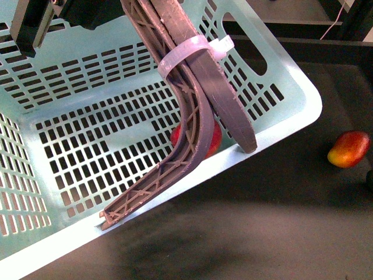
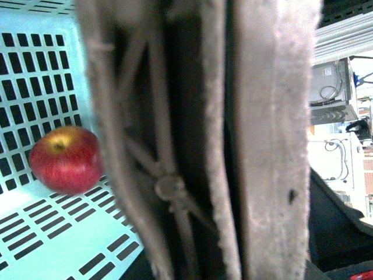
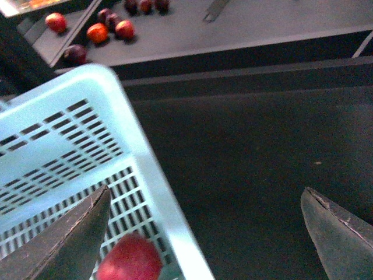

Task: Pick apple with right arm and hold basket with left

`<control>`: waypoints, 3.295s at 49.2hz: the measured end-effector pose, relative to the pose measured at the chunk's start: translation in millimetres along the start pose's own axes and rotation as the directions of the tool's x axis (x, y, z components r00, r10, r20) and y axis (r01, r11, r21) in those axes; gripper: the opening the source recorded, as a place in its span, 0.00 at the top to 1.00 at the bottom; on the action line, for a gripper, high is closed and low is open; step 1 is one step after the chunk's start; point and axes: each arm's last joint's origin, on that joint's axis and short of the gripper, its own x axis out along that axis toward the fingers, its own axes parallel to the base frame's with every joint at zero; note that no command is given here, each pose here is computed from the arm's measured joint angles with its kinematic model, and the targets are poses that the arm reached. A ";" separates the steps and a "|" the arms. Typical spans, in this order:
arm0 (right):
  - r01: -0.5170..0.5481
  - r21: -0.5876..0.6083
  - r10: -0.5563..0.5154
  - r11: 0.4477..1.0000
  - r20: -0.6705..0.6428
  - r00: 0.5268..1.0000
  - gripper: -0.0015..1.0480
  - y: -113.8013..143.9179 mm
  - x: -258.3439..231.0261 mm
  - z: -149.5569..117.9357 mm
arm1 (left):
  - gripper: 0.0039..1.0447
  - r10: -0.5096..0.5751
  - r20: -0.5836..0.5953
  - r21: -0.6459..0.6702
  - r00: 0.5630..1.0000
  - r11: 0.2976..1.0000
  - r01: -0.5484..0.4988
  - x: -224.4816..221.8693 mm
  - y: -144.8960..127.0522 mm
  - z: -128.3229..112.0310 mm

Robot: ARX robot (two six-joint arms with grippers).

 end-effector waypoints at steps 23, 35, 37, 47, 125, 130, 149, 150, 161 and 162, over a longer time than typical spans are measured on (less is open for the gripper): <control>0.182 -0.164 -0.121 0.970 0.326 0.938 0.60 -53.5 -55.4 -17.8 | 0.86 -0.007 -0.010 -0.003 1.000 1.000 0.007 0.2 -0.5 -0.8; 0.169 -0.186 -0.104 0.968 0.315 0.943 0.98 -64.2 -81.7 -40.2 | 0.86 -0.007 -0.011 -0.003 1.000 1.000 0.007 0.2 -0.5 -0.9; 0.171 -0.187 -0.106 0.967 0.316 0.943 0.98 -67.4 -85.7 -42.1 | 0.86 -0.008 -0.012 -0.003 1.000 1.000 0.008 0.2 -0.6 -0.9; 0.190 -0.181 -0.126 0.965 0.316 0.940 0.98 -71.0 -99.1 -52.3 | 0.86 -0.007 -0.010 -0.001 1.000 1.000 0.007 0.2 -0.5 -0.8; 0.192 -0.181 -0.120 0.965 0.345 0.931 0.98 -66.0 -149.3 -76.1 | 0.86 -0.006 -0.010 -0.003 1.000 1.000 0.006 0.3 -0.4 -0.8; 0.192 -0.181 -0.120 0.965 0.345 0.931 0.98 -65.8 -151.5 -77.2 | 0.86 -0.006 -0.010 -0.003 1.000 1.000 0.006 0.3 -0.4 -0.8; 0.192 -0.182 -0.121 0.965 0.339 0.933 0.92 -65.2 -160.4 -83.3 | 0.86 -0.005 -0.011 -0.004 1.000 1.000 0.005 0.6 -0.2 -0.9; 0.191 -0.182 -0.121 0.965 0.339 0.933 0.89 -65.1 -160.4 -83.3 | 0.86 -0.005 -0.011 -0.003 1.000 1.000 0.005 0.6 -0.2 -0.9; 0.192 -0.182 -0.121 0.965 0.340 0.933 0.52 -65.1 -160.4 -83.3 | 0.86 -0.005 -0.011 -0.003 1.000 1.000 0.005 0.6 -0.2 -0.9; 0.192 -0.182 -0.121 0.965 0.340 0.933 0.49 -65.1 -160.4 -83.3 | 0.86 -0.005 -0.011 -0.003 1.000 1.000 0.005 0.6 -0.2 -0.9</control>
